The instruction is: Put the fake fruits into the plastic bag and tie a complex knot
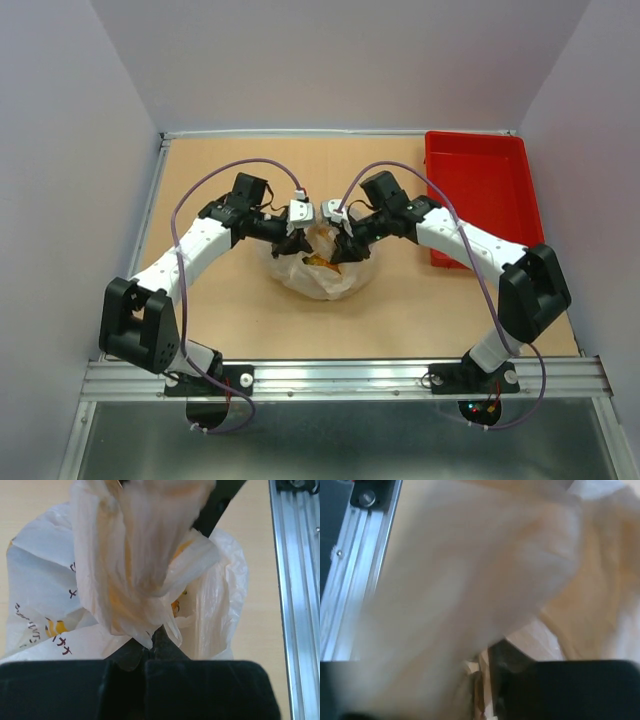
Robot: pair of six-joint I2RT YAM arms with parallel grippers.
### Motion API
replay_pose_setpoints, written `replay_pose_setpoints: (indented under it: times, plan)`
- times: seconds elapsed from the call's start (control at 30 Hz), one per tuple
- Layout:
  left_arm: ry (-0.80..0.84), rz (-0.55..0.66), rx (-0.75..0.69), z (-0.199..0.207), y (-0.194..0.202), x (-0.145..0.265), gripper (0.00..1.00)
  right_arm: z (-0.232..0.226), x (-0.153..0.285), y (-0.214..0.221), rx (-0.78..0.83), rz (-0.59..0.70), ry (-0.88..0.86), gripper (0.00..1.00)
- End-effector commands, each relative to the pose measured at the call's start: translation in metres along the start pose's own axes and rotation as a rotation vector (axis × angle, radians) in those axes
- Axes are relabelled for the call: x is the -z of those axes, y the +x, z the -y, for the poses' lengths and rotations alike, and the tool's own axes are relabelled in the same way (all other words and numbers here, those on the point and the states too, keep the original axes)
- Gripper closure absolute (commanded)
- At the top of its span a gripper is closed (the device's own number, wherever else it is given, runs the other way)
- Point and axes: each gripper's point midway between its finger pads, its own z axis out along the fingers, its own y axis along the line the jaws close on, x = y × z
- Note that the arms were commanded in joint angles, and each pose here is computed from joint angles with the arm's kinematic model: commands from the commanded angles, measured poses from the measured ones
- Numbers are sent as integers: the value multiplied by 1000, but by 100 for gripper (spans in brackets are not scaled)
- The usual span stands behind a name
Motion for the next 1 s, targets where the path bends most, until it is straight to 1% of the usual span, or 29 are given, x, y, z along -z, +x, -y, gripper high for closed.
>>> replay_pose_setpoints:
  times: [0.0, 0.03, 0.07, 0.1, 0.13, 0.2, 0.27, 0.3, 0.4, 0.47, 0.5, 0.57, 0.6, 0.67, 0.73, 0.77, 0.8, 0.97]
  plan:
    - [-63, -4, -96, 2, -1, 11, 100, 5, 18, -24, -120, 48, 41, 56]
    - [-87, 11, -110, -2, -5, 11, 100, 4, 21, -25, -129, 52, 49, 50]
    - [-100, 21, -72, -2, -6, 13, 100, 1, 28, -28, -126, 63, 65, 43]
    - [-106, 27, -53, -1, -4, 12, 100, 0, 31, -30, -126, 70, 80, 22]
    - [-138, 55, -53, -7, -11, 16, 100, 2, 35, -32, -146, 81, 103, 19]
    - [-152, 75, 25, -8, -12, 17, 100, -1, 45, -35, -154, 90, 140, 17]
    - [-164, 94, 71, -11, -15, 18, 100, -1, 55, -37, -194, 108, 167, 17]
    - [-165, 101, 86, -13, -14, 17, 100, -5, 62, -44, -190, 127, 181, 17]
    - [-172, 119, 112, -15, -17, 18, 100, -12, 73, -42, -215, 133, 216, 16]
    - [-172, 124, 118, -15, -18, 19, 100, -21, 82, -46, -193, 143, 245, 15]
    - [-174, 127, 136, -15, -19, 18, 100, -23, 83, -37, -208, 132, 255, 19]
    - [-177, 133, 143, -17, -19, 19, 100, -28, 91, -35, -205, 141, 276, 26]
    - [-172, 138, 140, -16, -22, 19, 100, -29, 90, -28, -218, 131, 282, 32]
    - [-170, 145, 139, -17, -24, 19, 100, -28, 90, -20, -235, 115, 301, 34]
    - [-169, 149, 138, -17, -27, 20, 100, -23, 93, -17, -267, 112, 322, 21]
    - [-170, 150, 134, -18, -29, 21, 100, -17, 99, -14, -293, 112, 357, 8]
    - [-170, 151, 131, -18, -29, 21, 100, -14, 104, -14, -297, 117, 371, 0]
    - [-166, 150, 136, -17, -28, 20, 100, 2, 131, -11, -326, 142, 459, 0]
